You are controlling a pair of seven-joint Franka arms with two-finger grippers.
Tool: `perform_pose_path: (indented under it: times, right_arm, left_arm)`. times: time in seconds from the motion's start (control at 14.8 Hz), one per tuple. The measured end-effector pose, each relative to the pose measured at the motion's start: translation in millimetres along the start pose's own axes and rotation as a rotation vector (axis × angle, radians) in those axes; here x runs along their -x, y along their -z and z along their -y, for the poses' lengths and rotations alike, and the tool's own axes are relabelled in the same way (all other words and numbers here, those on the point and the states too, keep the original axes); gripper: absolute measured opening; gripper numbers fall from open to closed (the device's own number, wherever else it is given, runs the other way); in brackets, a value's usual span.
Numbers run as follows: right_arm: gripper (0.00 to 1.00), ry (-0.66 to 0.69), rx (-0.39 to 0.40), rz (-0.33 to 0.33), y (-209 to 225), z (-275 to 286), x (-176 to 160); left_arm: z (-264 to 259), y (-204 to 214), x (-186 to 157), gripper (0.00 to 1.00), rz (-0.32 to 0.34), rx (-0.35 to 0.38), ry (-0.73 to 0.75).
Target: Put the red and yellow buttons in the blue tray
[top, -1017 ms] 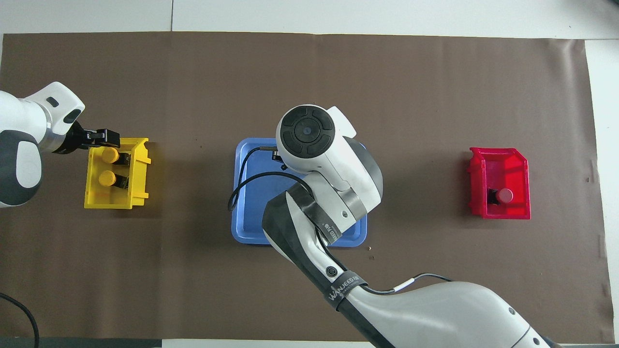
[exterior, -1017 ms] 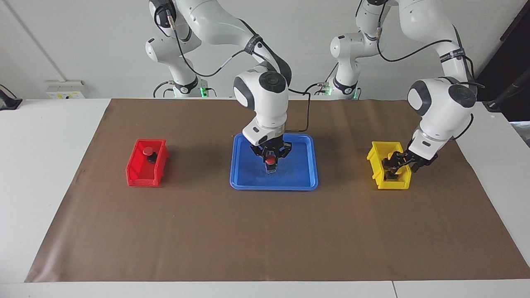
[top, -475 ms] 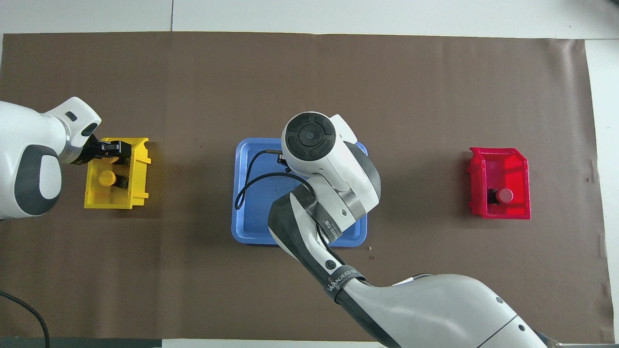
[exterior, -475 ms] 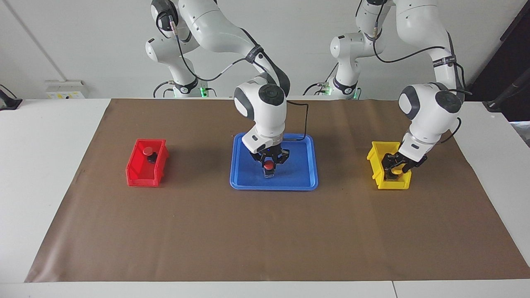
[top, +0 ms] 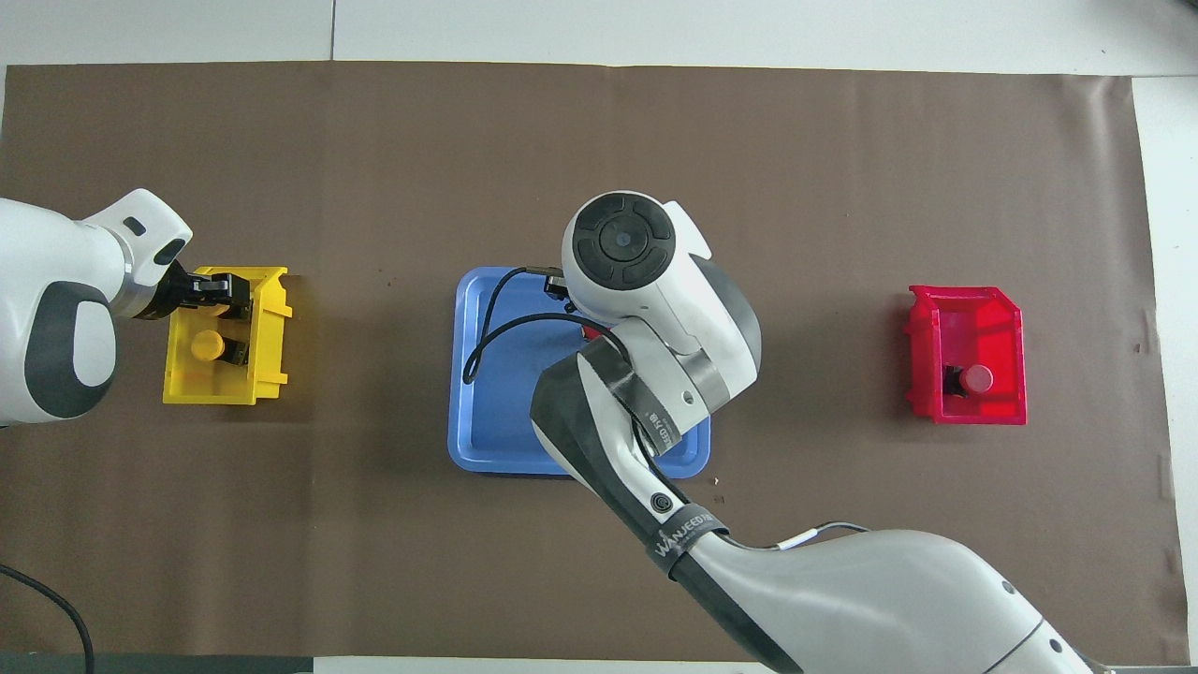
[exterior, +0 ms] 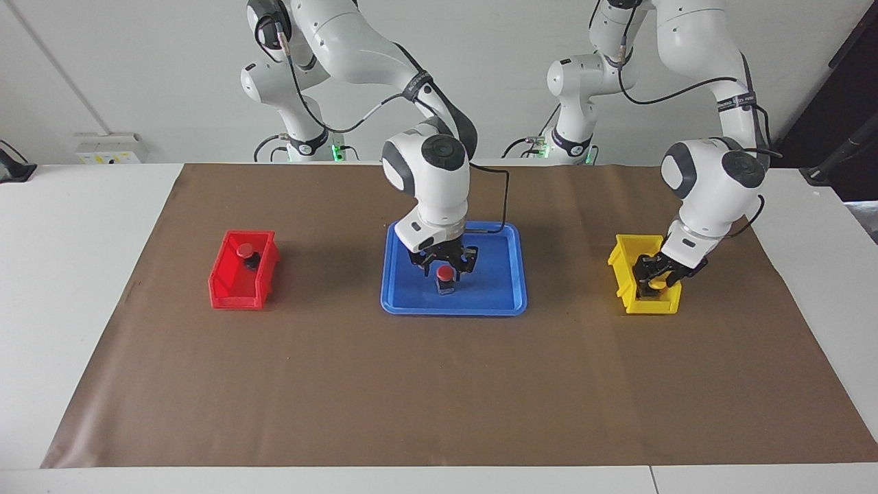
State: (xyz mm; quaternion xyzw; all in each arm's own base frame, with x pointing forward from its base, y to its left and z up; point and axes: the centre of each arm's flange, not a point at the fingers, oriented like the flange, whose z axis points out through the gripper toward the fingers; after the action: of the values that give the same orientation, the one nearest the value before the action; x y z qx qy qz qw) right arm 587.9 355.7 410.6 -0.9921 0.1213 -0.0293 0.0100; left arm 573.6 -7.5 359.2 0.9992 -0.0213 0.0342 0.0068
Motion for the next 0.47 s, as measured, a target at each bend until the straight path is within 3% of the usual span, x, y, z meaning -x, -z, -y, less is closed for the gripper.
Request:
perform_pose_path:
  times: [0.07,0.14,0.2,0.27,0.34,0.47]
  right_arm:
    - [0.79,0.019,0.002,-0.002,22.0,-25.4,-21.8]
    - [0.79,0.060,0.014,0.009,43.2,-61.1,-43.3]
    - [0.81,0.111,0.030,0.032,62.7,-105.4,-62.7]
    - [0.81,0.161,0.042,0.060,78.7,-152.3,-77.4]
    - [0.80,0.204,0.048,0.087,89.3,-198.6,-86.9]
    - [0.79,0.270,0.047,0.135,91.1,-281.4,-90.6]
  left_arm:
    - [2.2,0.1,0.0,0.63,0.000,-0.001,0.004]
    - [4.0,0.1,0.0,0.63,-0.001,-0.001,0.007]
    - [4.9,0.3,-0.1,0.58,-0.003,-0.001,0.010]
    - [5.0,0.4,-0.2,0.46,-0.004,-0.002,0.011]
    - [5.0,0.4,-0.3,0.41,-0.004,-0.001,0.017]
    - [3.7,1.1,-0.8,0.41,-0.006,-0.001,0.052]
